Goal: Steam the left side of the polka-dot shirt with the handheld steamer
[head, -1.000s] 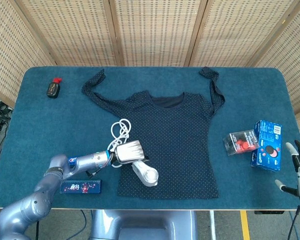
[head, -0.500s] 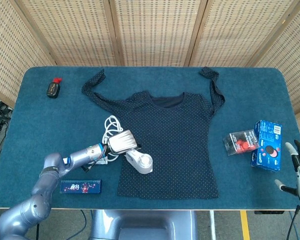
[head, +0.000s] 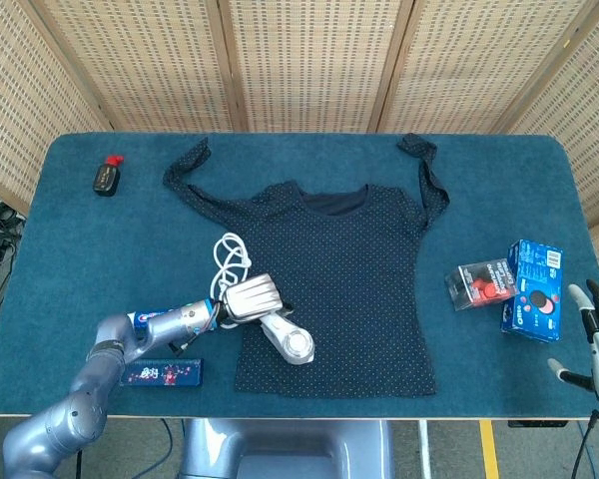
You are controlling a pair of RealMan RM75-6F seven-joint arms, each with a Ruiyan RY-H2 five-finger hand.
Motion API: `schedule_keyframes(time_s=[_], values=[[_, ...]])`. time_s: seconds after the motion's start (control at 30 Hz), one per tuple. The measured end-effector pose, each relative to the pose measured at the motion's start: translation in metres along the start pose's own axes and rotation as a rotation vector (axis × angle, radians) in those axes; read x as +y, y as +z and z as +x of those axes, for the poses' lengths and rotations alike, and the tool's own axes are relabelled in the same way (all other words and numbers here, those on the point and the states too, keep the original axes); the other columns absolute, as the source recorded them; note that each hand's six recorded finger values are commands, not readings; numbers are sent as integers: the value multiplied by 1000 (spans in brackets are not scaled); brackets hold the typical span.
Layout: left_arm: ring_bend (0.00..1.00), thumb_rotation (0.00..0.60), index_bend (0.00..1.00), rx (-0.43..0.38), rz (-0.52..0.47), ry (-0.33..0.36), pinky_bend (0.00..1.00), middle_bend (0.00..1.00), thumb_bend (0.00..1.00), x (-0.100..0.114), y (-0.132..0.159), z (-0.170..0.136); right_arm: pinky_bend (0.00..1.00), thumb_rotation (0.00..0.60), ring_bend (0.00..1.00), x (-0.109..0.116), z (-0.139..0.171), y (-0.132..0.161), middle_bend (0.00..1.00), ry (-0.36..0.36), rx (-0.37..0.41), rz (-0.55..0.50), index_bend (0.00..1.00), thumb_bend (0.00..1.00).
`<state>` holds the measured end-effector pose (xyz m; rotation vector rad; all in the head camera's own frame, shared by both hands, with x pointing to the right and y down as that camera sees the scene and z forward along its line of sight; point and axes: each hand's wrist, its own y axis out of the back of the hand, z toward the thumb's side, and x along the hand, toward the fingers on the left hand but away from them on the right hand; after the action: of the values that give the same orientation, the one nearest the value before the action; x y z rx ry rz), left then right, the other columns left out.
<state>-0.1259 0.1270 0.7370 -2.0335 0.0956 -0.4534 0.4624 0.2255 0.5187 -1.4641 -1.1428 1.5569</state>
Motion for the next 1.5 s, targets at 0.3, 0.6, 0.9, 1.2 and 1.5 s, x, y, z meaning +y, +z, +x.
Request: schedule_keyframes(time_s=[0.3, 0.6, 0.9, 1.2, 1.5], values=[[766, 600, 1000, -87, -41, 32, 857, 854, 659, -3, 34, 20, 0, 600, 0, 0, 0, 0, 0, 1, -1, -2, 108, 0], [766, 600, 1000, -85, -2, 14, 857, 854, 659, -7, 35, 26, 0, 600, 0, 0, 0, -1, 0, 1, -1, -3, 108, 0], [766, 600, 1000, 10, 40, -15, 857, 854, 660, -9, 7, 16, 0, 600, 0, 0, 0, 0, 0, 4, 2, -4, 109, 0], [766, 600, 1000, 117, 85, -40, 857, 854, 660, -2, -31, -8, 0, 600, 0, -3, 0, 3, 0, 13, 8, -1, 108, 0], [766, 600, 1000, 119, 59, -22, 857, 854, 659, -1, -30, -12, 0, 600, 0, -6, -1, 5, 0, 20, 14, 0, 109, 0]])
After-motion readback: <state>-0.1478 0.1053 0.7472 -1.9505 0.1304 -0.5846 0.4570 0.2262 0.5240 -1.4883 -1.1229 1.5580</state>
